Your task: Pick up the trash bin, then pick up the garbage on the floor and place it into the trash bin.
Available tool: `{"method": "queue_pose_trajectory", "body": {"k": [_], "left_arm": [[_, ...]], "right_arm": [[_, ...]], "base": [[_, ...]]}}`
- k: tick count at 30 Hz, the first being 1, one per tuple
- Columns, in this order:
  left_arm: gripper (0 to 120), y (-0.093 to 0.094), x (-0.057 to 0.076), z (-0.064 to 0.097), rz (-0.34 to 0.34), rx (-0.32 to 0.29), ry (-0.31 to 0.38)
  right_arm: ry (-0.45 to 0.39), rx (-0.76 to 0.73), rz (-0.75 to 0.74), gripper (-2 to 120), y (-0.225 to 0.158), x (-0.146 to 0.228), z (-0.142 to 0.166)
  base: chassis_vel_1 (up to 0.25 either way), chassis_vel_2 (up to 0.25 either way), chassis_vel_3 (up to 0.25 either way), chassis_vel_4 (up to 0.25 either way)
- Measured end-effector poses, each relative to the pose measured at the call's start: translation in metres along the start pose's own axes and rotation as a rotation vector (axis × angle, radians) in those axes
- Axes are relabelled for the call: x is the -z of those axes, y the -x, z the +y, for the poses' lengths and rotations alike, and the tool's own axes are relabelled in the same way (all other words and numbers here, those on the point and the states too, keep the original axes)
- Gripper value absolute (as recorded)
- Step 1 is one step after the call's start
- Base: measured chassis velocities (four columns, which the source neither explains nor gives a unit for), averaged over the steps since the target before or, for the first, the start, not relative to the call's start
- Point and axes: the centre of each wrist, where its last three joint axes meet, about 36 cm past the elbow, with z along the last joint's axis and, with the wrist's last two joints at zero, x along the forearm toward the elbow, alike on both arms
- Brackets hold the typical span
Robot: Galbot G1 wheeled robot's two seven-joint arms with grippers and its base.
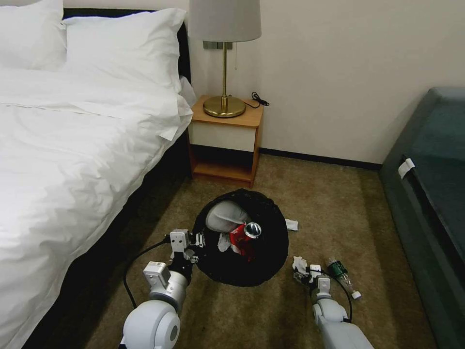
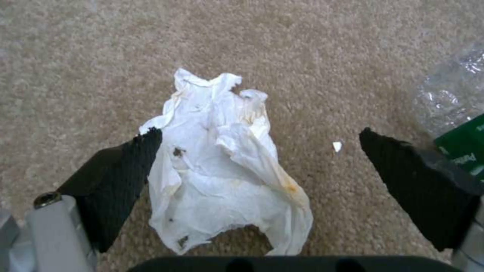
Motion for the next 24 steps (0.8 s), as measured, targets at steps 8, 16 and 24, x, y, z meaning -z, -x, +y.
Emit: {"method": "queue_pose_trajectory", "body": {"k": [8,16,24], "left_arm": [[0,0.0,0.0,-0.001,-0.002,-0.002,-0.001],[0,0.001,0.001,0.0,-0.003,-0.003,0.0],[0,-0.001,0.003,-0.001,-0.009,-0.004,0.0]], "right_arm": [[0.004,0.009,-0.003,87,-0.001,-0.004,0.002],[0.009,0.012,0.008,58,-0.005,-0.017,0.004],[0.008,0.013,0.006,32,-0.006,-0.02,0.002]], "base": [[0.0,0.0,0.0,0.0],[0.0,0.0,0.0,0.0],[0.0,0.0,0.0,0.0]]}}
